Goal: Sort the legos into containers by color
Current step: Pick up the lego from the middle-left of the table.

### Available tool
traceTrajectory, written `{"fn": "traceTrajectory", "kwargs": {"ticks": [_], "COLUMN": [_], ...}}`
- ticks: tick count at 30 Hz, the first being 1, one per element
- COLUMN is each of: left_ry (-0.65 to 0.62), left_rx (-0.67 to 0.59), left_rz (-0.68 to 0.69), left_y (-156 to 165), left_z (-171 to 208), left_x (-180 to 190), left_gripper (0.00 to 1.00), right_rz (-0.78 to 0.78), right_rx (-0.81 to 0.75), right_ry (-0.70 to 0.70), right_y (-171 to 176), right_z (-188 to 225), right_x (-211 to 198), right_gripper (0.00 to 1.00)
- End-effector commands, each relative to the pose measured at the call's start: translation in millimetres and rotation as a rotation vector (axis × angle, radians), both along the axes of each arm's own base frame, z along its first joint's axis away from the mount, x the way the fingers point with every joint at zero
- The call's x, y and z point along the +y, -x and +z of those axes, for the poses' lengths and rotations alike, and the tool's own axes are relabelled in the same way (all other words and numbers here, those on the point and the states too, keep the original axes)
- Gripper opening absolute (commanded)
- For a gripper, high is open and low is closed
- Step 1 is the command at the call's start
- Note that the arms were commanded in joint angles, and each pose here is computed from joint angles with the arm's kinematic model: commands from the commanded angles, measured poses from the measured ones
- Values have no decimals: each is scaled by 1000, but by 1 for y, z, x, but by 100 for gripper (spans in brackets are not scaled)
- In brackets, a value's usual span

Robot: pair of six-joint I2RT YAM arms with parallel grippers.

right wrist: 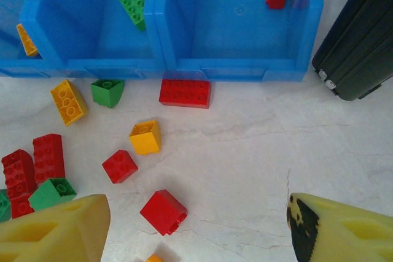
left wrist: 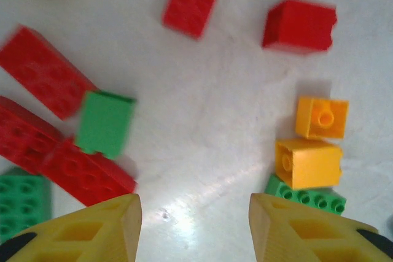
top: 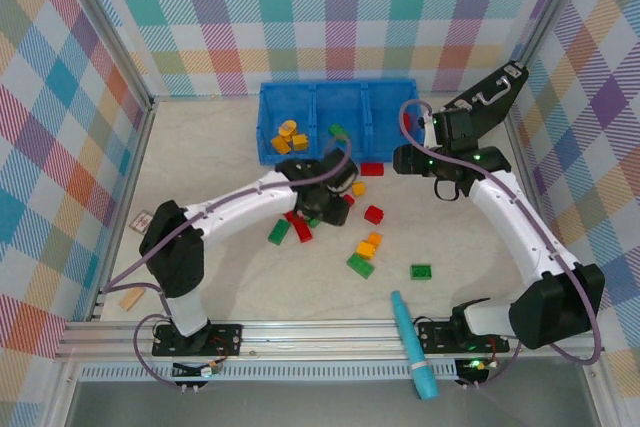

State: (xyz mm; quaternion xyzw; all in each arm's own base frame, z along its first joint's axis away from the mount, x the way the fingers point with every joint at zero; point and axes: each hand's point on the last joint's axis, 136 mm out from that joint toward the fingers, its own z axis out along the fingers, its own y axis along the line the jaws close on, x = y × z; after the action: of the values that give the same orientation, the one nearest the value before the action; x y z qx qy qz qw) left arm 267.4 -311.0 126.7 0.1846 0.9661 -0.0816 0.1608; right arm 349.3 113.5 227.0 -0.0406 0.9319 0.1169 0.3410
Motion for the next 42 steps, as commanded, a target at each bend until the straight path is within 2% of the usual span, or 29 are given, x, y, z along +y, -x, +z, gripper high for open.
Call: {"fn": "traceTrajectory", "kwargs": {"ticks": [1, 5, 23, 34, 37, 42], "left_ry": [40, 72, 91, 33, 16, -1], "left_rx": [-41, -17, 118, 179, 186, 190], "left_rz": [56, 30, -73, -99, -100, -102], "left_y": [2, 11, 43, 55, 56, 57], "left_z": [-8, -21, -73, -97, -102, -105], "left_x": [-24, -48, -106, -106, -104, -102], "left_gripper": [49, 49, 51, 56, 54, 44], "right_rz": [45, 62, 101, 96, 94, 88], "right_rx": [-23, -12, 39, 46, 45, 39], "right_ry": [-21, -22, -27, -31, -29, -19], "right_y": [-3, 0, 24, 27, 27, 27], "right_z": [12, 11, 21, 22, 23, 25], "right_x": [6, 6, 5, 5, 4, 2], "right_gripper": [77, 77, 77, 77, 77, 77]}}
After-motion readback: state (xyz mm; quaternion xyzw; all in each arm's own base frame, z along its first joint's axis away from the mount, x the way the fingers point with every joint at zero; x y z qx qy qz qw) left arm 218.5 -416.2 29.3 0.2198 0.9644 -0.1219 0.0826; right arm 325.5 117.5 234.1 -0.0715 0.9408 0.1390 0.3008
